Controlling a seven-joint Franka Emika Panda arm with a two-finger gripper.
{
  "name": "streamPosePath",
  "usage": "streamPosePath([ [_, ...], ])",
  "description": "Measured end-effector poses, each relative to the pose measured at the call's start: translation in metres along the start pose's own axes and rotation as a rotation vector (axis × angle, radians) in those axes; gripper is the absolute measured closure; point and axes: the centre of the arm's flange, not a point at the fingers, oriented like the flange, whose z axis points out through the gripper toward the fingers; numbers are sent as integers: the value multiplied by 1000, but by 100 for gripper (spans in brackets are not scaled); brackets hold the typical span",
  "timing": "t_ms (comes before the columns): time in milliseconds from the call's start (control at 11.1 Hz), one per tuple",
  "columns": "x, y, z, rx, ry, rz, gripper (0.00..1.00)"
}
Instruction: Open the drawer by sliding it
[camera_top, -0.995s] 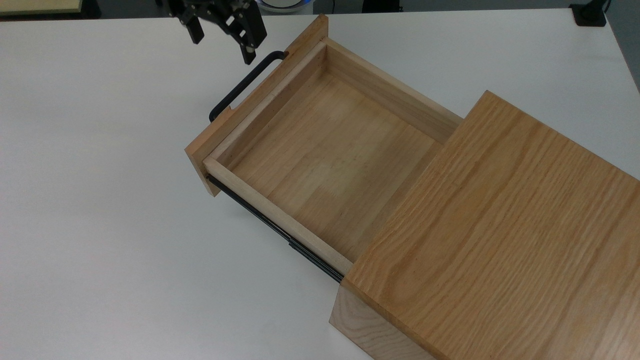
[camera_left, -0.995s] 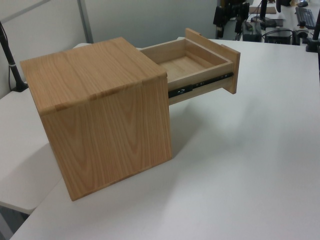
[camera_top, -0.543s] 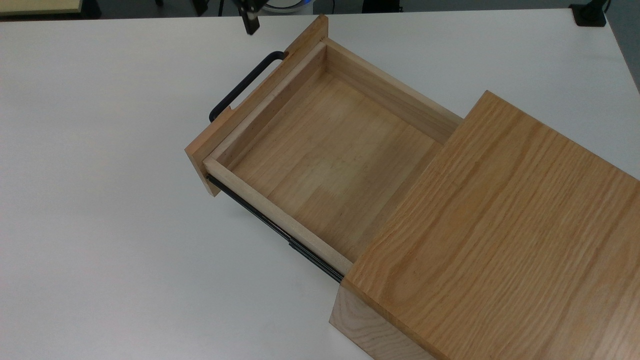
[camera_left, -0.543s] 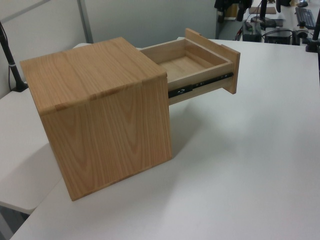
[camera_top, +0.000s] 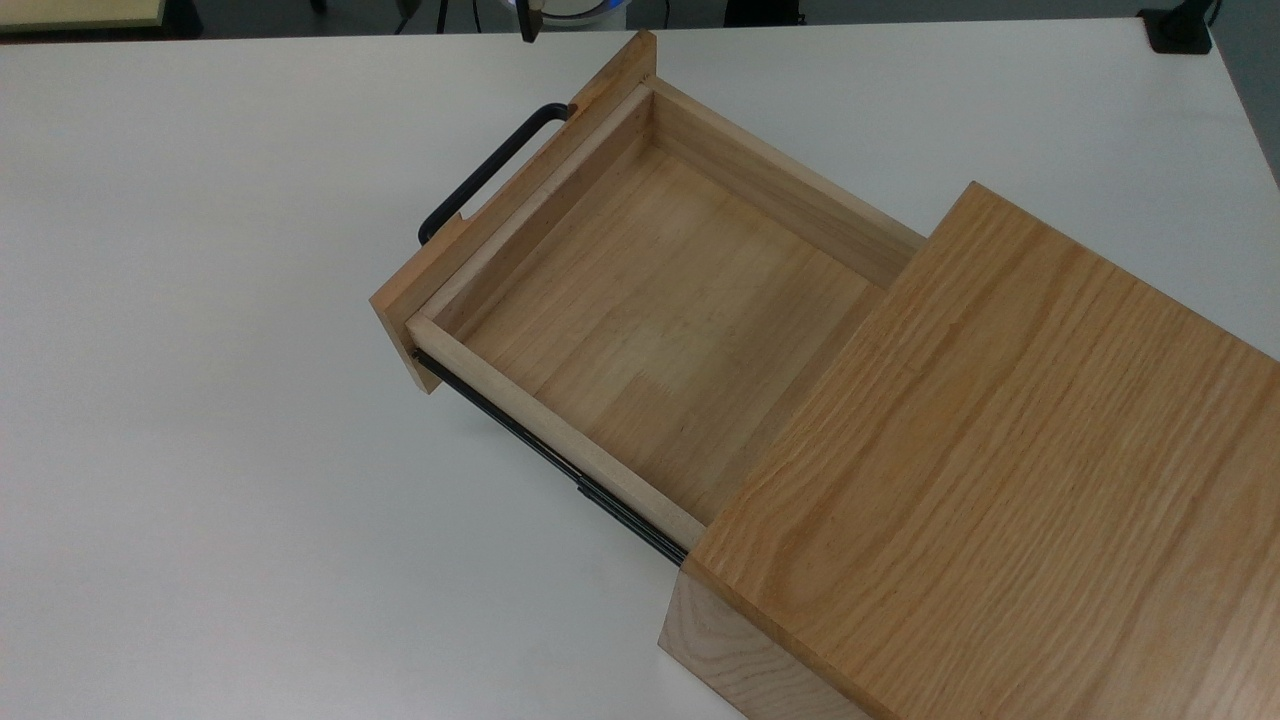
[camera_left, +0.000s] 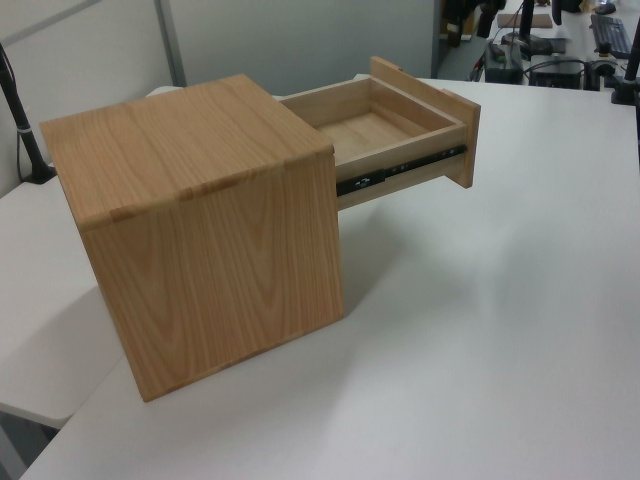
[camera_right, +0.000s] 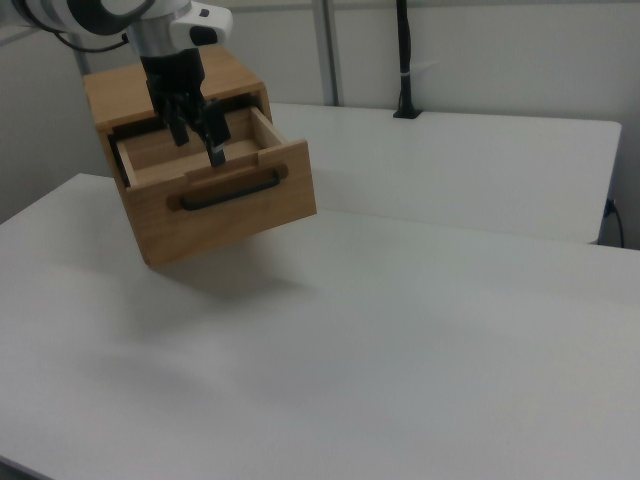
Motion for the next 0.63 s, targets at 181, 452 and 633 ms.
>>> streamPosePath([
  [181,1,4,3,-43,1,-140,0],
  [452,1,5,8,-70,-8,-226,0],
  [633,0,-1,11,-85,-12,-275,0],
])
